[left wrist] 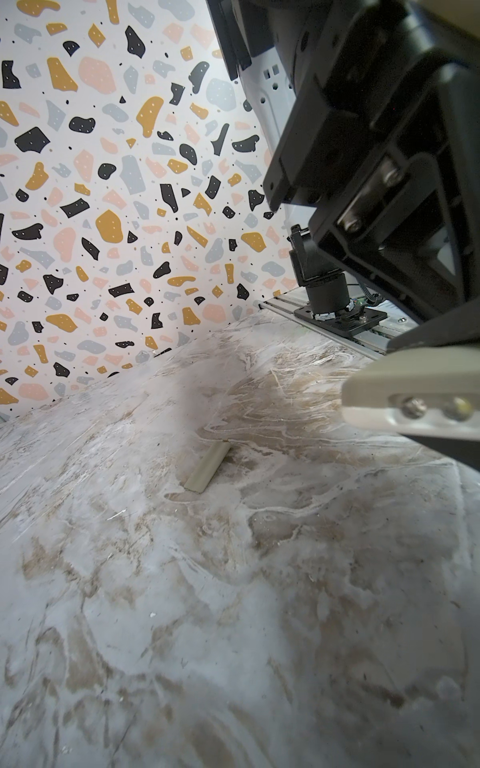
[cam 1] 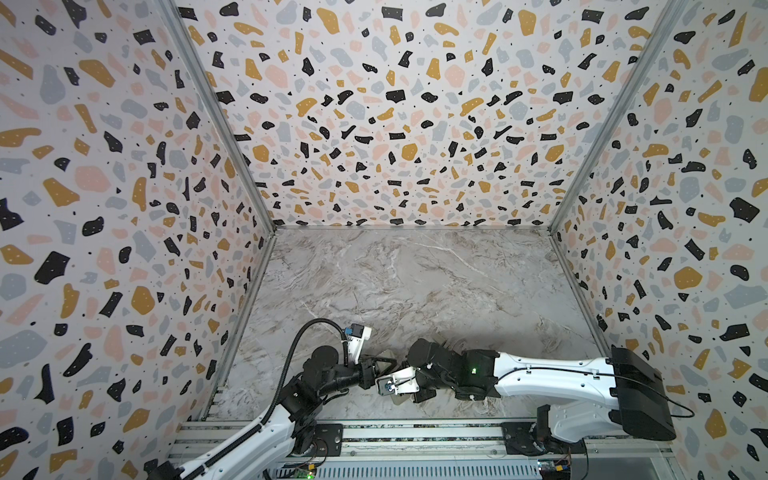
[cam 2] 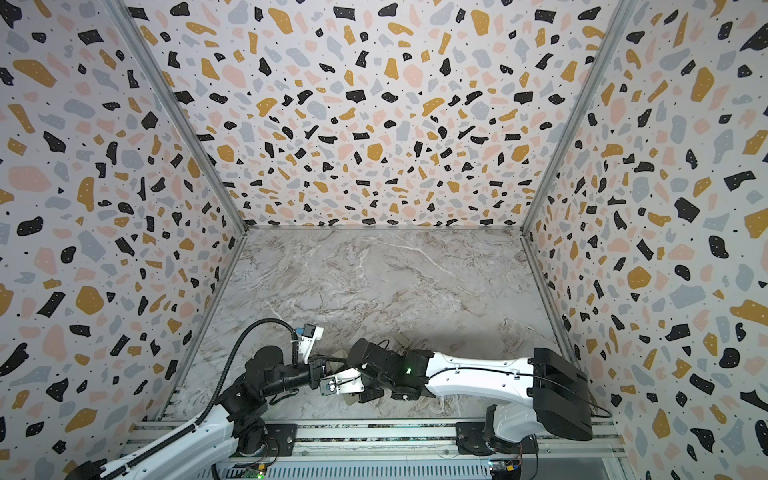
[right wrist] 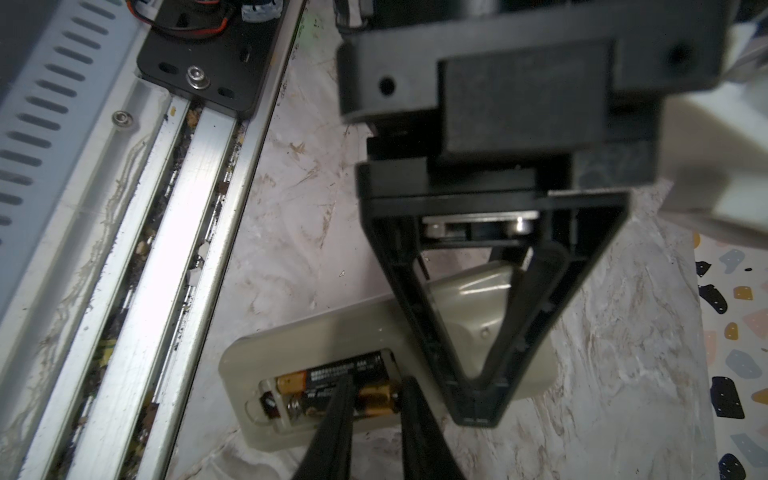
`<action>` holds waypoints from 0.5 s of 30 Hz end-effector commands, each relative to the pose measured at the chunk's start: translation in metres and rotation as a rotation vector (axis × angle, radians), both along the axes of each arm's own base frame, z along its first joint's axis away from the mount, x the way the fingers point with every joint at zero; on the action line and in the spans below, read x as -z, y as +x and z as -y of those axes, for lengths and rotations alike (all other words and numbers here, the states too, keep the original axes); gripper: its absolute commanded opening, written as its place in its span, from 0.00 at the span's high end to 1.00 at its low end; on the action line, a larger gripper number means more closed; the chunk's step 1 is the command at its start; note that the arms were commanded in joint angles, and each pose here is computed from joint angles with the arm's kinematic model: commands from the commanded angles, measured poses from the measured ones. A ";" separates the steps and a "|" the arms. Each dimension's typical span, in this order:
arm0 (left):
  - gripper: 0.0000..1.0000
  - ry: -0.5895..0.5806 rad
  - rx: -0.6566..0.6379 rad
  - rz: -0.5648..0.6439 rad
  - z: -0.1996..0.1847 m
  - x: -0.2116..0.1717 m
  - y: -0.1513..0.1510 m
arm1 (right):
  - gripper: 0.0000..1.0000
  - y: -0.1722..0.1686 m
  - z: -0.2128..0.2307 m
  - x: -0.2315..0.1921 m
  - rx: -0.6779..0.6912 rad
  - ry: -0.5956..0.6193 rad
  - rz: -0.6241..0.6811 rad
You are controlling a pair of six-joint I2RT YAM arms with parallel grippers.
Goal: Load the batteries into the remote control
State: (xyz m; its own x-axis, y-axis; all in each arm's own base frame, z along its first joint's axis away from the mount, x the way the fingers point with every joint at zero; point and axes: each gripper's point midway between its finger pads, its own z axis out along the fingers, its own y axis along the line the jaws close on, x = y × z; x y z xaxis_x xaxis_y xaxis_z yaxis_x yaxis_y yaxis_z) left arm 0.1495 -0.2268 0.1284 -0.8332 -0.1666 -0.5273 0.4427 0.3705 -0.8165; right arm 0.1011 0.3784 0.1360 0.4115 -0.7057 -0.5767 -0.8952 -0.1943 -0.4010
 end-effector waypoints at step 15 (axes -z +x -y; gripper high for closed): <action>1.00 -0.146 0.013 0.106 0.004 -0.053 -0.001 | 0.84 -0.002 0.003 0.007 0.009 -0.052 -0.022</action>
